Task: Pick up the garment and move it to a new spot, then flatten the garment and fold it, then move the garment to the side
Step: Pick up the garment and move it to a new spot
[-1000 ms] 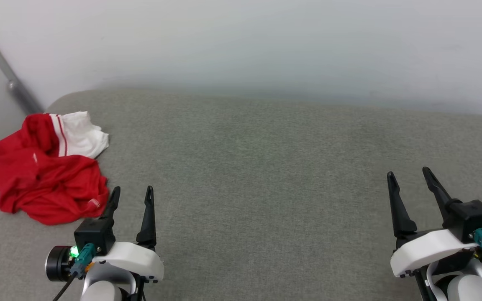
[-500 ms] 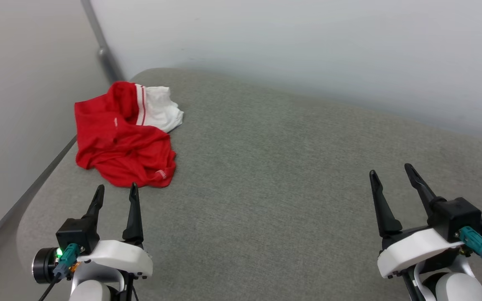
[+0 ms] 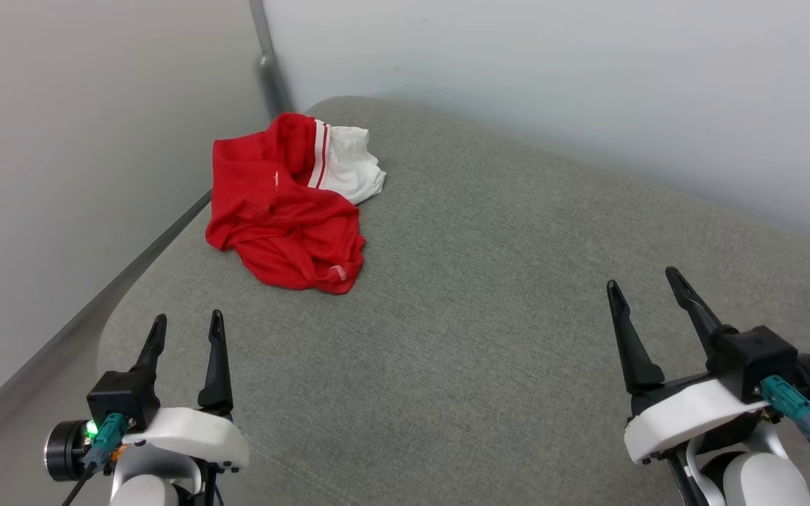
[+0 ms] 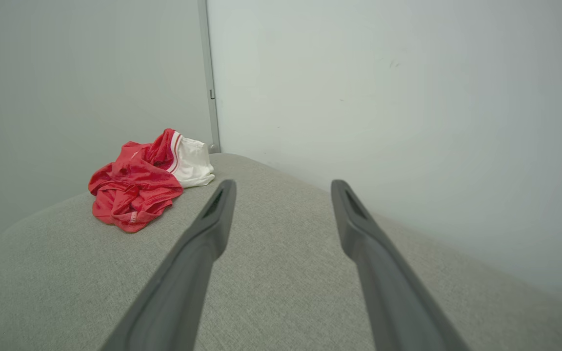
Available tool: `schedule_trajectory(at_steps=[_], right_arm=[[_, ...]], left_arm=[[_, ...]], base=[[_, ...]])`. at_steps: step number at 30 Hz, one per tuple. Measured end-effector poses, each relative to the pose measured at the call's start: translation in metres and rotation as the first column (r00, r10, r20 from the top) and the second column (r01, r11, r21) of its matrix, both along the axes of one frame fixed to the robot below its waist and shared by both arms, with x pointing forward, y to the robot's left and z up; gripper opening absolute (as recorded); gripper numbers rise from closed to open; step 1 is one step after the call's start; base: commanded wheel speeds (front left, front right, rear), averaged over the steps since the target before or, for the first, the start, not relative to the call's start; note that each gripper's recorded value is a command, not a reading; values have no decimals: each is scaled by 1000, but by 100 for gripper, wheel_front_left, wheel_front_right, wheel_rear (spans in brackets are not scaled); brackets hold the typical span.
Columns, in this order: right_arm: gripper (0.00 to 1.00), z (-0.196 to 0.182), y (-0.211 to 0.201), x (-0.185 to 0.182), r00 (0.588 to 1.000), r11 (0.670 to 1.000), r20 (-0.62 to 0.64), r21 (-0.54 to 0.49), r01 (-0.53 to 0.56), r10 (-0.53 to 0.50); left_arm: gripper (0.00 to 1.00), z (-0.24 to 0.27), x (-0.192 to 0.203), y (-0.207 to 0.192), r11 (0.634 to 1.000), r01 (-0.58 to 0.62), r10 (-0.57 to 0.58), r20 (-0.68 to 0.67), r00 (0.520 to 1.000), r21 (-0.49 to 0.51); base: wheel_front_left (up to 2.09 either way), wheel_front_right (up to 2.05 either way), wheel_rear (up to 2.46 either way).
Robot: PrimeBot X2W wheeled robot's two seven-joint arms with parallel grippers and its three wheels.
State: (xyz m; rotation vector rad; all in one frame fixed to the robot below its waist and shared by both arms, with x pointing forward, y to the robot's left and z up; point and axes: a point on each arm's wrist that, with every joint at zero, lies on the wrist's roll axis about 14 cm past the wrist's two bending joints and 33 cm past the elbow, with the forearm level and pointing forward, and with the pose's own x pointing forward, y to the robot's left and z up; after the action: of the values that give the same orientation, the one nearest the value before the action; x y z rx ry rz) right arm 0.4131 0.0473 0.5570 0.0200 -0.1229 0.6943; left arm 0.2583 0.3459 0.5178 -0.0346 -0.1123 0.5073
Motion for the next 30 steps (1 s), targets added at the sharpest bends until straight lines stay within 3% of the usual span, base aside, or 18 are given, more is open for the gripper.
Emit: schedule_trajectory(at_steps=[8, 14, 19, 24, 30], right_arm=[[100, -3, 6, 2, 1000, 1000, -5, -5, -16, 16], [100, -1, 4, 11, 1000, 1000, 2, -6, -6, 6], [100, 1, -8, 28, 999, 999, 8, -10, 39, -39], [100, -8, -21, 45, 997, 997, -4, -9, 78, -78], [100, -33, -45, 69, 989, 989, -39, -14, 144, -144]], left_arm=[[100, -1, 1, 3, 1000, -10, 10, -16, 1000, 11], [100, 9, 25, 12, 999, 6, -5, -13, 1000, 32], [100, 30, 75, 27, 998, 50, -49, -33, 998, 43], [100, 45, 131, 47, 992, 92, -81, -126, 989, 83], [100, 38, 197, 63, 989, 136, -116, -292, 949, 50]], base=[[0, 0, 0], [0, 0, 0], [0, 0, 0], [0, 0, 0], [0, 0, 0]])
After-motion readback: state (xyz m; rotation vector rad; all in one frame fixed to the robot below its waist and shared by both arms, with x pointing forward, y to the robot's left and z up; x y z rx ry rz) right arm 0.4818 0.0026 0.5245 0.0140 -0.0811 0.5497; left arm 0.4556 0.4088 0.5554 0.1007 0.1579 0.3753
